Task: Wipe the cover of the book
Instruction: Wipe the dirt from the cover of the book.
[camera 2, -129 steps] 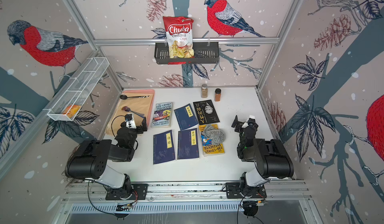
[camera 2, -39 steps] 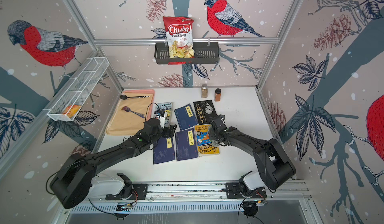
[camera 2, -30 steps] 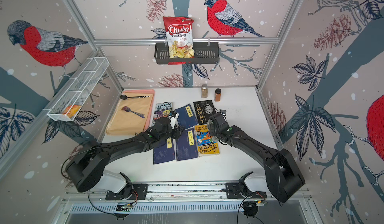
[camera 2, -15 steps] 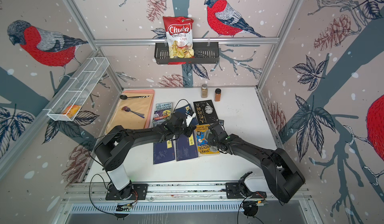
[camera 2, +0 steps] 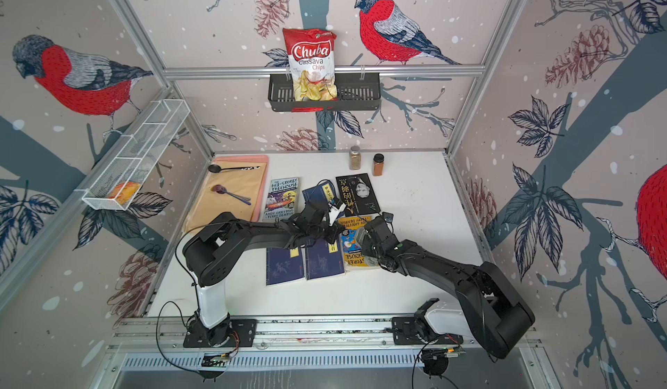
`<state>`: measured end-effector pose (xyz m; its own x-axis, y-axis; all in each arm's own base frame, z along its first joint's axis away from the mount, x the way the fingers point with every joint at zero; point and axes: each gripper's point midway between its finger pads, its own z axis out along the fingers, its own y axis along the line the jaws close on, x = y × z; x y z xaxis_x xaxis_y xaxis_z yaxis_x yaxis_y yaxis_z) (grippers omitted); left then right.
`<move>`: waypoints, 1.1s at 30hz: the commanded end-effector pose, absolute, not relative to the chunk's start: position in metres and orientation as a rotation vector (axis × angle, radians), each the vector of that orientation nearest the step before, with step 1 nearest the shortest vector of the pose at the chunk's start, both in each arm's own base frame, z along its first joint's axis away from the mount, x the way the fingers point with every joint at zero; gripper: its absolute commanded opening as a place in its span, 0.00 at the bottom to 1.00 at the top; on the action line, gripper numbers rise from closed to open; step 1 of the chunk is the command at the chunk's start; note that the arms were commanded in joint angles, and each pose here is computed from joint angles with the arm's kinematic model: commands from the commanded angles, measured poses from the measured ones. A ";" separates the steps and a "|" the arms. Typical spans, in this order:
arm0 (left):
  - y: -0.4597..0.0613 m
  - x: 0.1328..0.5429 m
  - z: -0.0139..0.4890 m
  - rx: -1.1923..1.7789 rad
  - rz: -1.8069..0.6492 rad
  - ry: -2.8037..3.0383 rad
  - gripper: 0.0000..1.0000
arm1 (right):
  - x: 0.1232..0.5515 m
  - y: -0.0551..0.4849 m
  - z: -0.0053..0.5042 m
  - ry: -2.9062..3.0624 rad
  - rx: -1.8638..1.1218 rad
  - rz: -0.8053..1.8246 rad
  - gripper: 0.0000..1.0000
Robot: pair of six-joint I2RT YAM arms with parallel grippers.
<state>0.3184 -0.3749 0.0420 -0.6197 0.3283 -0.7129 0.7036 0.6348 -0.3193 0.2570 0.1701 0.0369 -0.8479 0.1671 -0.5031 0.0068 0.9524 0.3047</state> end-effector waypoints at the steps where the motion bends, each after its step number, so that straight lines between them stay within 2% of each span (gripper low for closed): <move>1: -0.365 0.305 0.014 0.837 -0.743 2.344 0.00 | 0.254 0.157 0.020 2.624 0.176 0.343 0.07; 8: -0.361 0.299 -0.002 0.828 -0.739 2.380 0.00 | 0.306 0.156 0.020 2.556 0.249 0.374 0.07; 12: -0.358 0.299 -0.008 0.805 -0.726 2.396 0.00 | 0.312 0.170 0.007 2.609 0.209 0.382 0.04; 17: -0.352 0.297 -0.020 0.778 -0.702 2.430 0.00 | 0.279 0.173 -0.001 2.663 0.138 0.262 0.04; 26: -0.349 0.292 -0.039 0.778 -0.704 2.465 0.00 | 0.209 0.138 0.002 2.720 0.250 0.163 0.05; 29: -0.348 0.292 -0.041 0.786 -0.695 2.467 0.00 | 0.199 0.127 0.002 2.725 0.290 0.139 0.05; 33: -0.348 0.293 -0.043 0.797 -0.687 2.465 0.00 | 0.212 0.120 0.009 2.674 0.318 0.135 0.05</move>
